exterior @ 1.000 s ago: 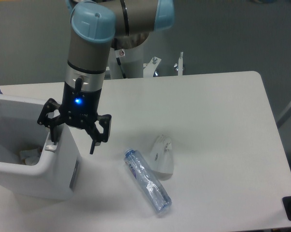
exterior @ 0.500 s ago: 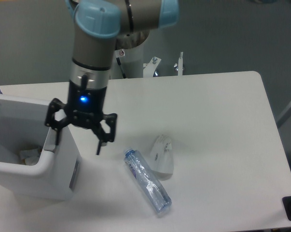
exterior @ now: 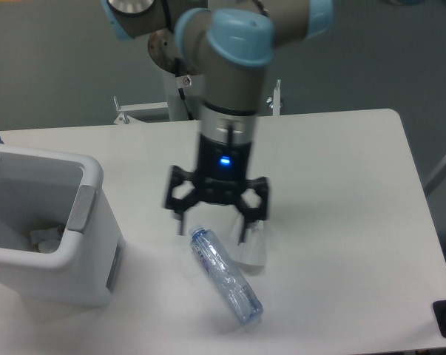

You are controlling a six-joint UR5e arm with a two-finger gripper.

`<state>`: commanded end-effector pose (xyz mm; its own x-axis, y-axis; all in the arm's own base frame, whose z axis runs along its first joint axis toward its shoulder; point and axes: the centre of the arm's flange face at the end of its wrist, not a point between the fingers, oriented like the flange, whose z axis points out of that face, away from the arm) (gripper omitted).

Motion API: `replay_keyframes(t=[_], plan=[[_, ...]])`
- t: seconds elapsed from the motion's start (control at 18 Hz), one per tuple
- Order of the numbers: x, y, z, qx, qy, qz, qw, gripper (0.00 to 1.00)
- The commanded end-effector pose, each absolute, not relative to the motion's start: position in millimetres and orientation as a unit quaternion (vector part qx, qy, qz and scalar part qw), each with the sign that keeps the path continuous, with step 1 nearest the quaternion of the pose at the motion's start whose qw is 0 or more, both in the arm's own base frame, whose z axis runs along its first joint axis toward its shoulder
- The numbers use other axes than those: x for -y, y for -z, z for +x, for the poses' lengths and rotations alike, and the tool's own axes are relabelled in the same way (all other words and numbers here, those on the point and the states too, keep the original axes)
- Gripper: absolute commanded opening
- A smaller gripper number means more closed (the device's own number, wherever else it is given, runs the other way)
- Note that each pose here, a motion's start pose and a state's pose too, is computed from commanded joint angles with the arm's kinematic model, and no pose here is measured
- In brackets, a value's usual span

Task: Open the trash can

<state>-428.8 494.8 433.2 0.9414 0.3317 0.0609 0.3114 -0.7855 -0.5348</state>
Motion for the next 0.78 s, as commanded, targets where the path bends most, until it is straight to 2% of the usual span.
replay_keyframes(t=[0.17,0.56,0.67,0.78], plan=[[-476,-409,-459,0.164,-0.023,-0.950,0.263,1.00],[-459,-374,-482,0.128,-0.081,-0.974,0.171,1.00],[-457,-370,-482,0.094,-0.099,-0.980,0.143,1.00],[-457,-364,-481,0.052,-0.097,-0.986,0.122,1.00]])
